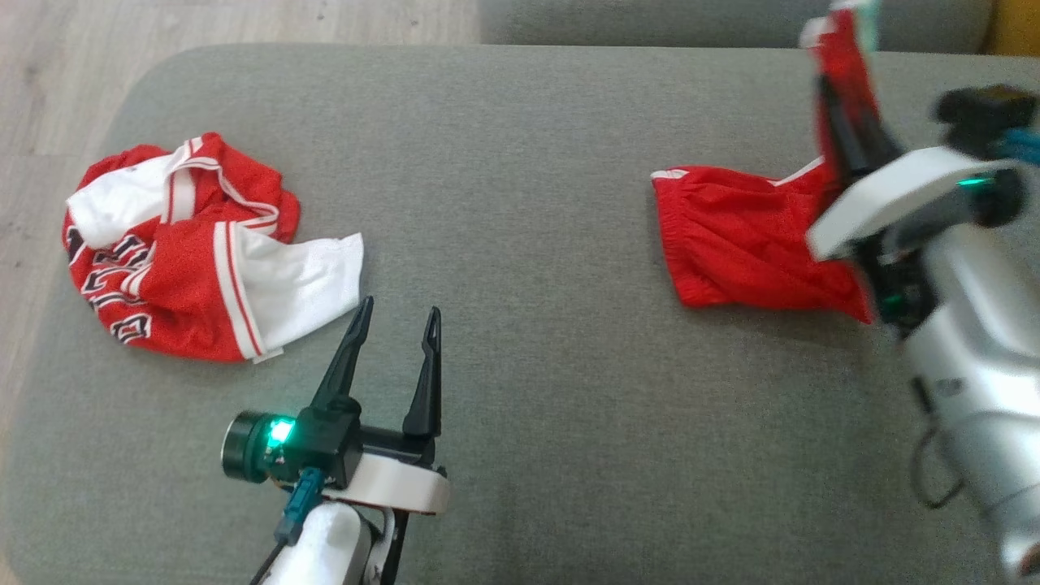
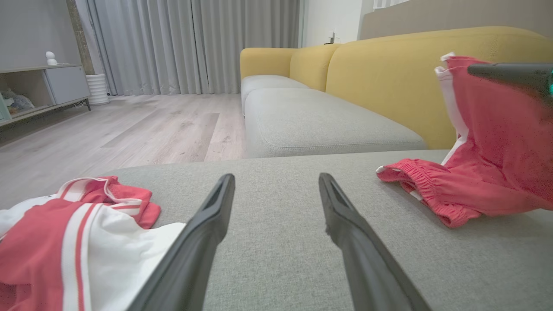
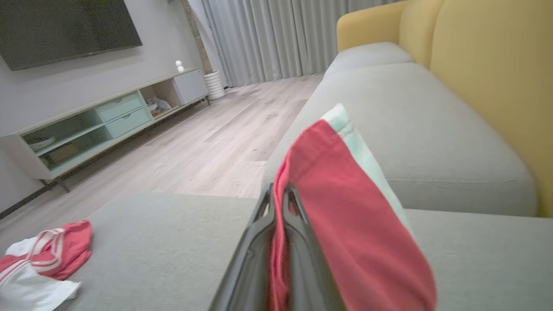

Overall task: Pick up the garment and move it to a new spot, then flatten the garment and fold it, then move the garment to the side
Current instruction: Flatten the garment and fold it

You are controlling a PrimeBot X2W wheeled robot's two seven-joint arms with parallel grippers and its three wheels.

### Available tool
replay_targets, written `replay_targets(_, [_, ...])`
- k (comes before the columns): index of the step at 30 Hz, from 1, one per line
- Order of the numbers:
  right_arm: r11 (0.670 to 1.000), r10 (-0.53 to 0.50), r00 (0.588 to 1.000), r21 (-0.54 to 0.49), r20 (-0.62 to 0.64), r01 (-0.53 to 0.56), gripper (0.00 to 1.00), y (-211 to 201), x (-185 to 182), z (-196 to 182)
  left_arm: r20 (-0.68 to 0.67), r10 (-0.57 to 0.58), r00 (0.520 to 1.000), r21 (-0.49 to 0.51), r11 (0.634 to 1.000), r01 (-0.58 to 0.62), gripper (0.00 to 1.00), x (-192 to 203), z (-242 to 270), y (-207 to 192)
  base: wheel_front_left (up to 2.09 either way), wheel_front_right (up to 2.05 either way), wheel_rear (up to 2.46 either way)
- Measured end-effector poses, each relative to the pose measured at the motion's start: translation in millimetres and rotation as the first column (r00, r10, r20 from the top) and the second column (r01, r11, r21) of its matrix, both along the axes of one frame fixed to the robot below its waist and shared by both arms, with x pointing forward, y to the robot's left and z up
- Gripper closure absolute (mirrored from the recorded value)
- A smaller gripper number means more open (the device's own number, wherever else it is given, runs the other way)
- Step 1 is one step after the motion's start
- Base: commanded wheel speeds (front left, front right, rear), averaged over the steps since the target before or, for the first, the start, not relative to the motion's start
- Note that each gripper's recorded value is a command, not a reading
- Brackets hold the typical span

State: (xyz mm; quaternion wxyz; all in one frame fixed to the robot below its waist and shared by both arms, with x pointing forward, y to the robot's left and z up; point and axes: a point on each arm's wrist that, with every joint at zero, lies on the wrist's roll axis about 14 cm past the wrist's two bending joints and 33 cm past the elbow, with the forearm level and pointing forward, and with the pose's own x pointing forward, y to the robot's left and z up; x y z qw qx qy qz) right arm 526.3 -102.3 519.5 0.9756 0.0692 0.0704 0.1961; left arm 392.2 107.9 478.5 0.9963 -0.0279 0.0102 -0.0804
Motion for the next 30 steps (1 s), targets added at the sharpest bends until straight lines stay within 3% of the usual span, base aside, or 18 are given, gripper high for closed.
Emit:
replay_targets(2, [0.998, 0.054, 0.998, 0.021, -0.022, -0.054, 1.00, 30.4, -7.1, -5.8, -0.002, 0.012, 1.000, 0.001, 1.000, -0.012, 0.00, -2.6, -0.4, 3.9, 0.00, 0.00, 0.00])
replay_targets(3, [0.996, 0.080, 0.996, 0.034, -0.042, -0.078, 0.02, 44.9, -12.5, -11.7, -0.001, 0.018, 1.000, 0.002, 1.000, -0.018, 0.00, -3.5, 0.1, 6.0, 0.00, 0.00, 0.00])
replay_targets(8, [0.989, 0.137, 0.987, 0.075, -0.087, -0.131, 0.00, 80.4, -31.1, -28.5, 0.000, 0.046, 0.999, 0.006, 0.999, -0.046, 0.00, -7.7, 1.2, 15.3, 0.00, 0.00, 0.00])
replay_targets(14, [0.998, 0.023, 0.994, 0.061, 0.111, -0.030, 0.00, 32.8, -17.1, 22.6, 0.018, 0.054, 0.998, 0.007, 0.999, -0.054, 0.00, -14.6, 7.9, 17.7, 0.00, 0.00, 0.00])
replay_targets(18, [0.999, -0.026, 0.984, 0.030, 0.175, 0.021, 0.00, 3.8, -31.0, 27.8, 0.023, 0.055, 0.998, 0.002, 0.998, -0.055, 0.00, -23.4, 9.9, 17.3, 0.00, 0.00, 0.00])
replay_targets(25, [0.991, -0.130, 0.980, -0.024, 0.152, 0.135, 0.00, -49.4, -100.9, -9.1, 0.020, 0.095, 0.995, -0.036, 0.995, -0.094, 0.00, -48.7, 9.2, 26.5, 0.00, 0.00, 0.00])
replay_targets(30, [0.982, -0.162, 0.967, -0.060, 0.199, 0.177, 0.00, -61.4, -145.3, -10.3, 0.029, 0.111, 0.993, -0.039, 0.993, -0.109, 0.00, -56.6, 10.9, 31.7, 0.00, 0.00, 0.00])
